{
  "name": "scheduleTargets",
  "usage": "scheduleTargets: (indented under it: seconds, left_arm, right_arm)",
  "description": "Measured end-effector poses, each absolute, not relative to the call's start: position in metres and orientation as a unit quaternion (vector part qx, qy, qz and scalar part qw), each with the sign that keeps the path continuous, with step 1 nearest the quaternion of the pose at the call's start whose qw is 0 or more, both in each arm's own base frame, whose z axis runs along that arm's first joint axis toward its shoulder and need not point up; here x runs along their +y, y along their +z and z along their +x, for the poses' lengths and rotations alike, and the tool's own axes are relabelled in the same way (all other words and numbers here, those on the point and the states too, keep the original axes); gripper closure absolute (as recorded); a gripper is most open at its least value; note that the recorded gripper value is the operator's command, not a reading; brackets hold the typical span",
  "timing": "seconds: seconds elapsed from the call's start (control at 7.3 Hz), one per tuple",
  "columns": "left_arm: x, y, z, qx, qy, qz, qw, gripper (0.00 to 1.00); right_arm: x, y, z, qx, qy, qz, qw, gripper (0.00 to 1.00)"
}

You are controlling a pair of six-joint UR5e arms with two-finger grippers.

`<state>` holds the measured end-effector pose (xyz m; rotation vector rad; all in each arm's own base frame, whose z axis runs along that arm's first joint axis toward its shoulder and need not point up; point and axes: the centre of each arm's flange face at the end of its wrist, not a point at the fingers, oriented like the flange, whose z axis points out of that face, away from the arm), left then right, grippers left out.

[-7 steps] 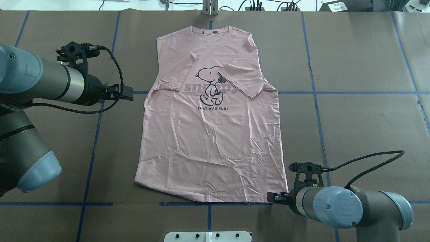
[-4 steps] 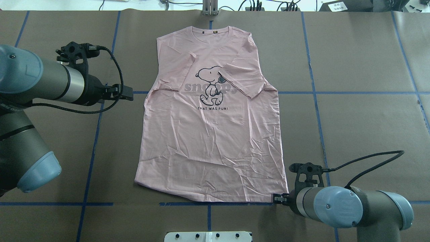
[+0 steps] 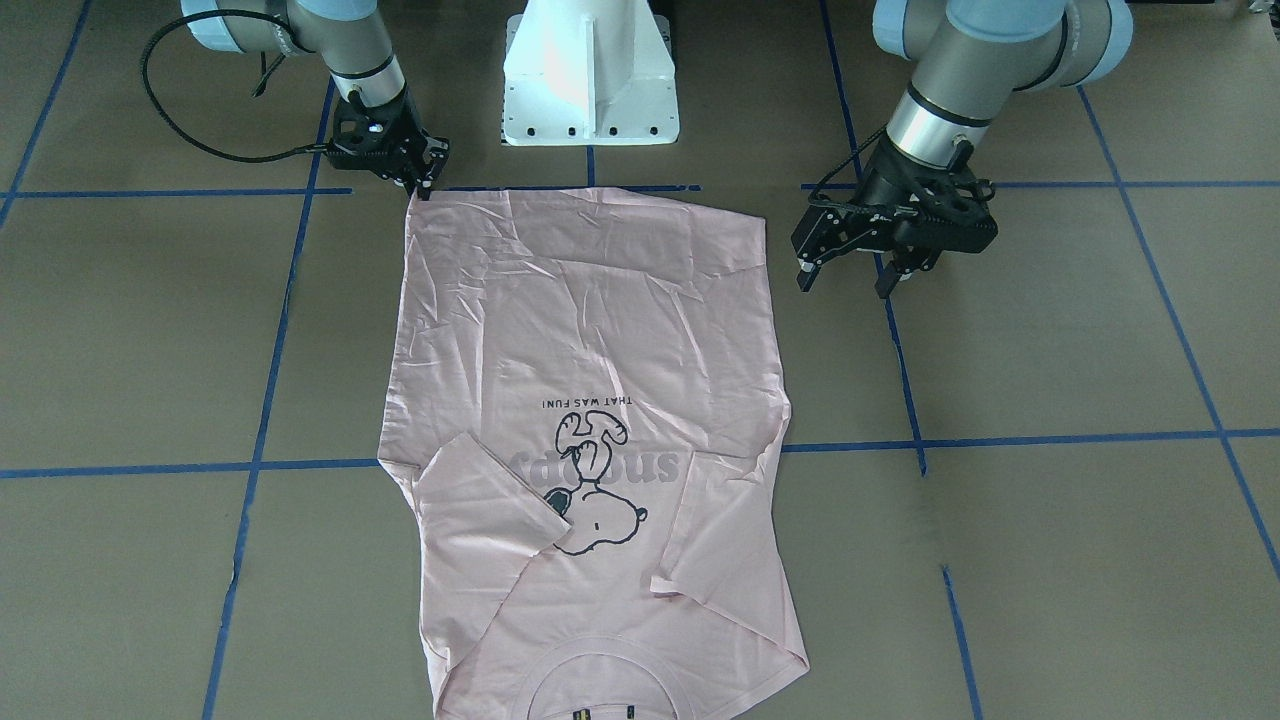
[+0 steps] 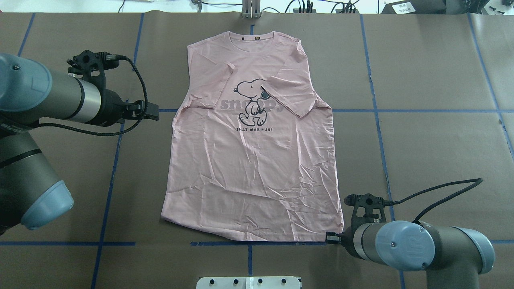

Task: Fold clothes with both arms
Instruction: 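Move both grippers to the hem corners nearest the robot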

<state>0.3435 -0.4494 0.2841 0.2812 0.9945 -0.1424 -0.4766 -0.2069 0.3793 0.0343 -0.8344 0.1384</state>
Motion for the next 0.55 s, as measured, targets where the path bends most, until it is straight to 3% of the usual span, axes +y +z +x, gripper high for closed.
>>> scheduleTargets:
  seconds: [0.55]
  left_arm:
    - [-0.442,0.288,0.346,0.477,-0.088,0.117,0.867,0.00]
  right_arm:
    - [-0.211,0.366,-0.469,-0.417,0.074,0.026,0.905,1.00]
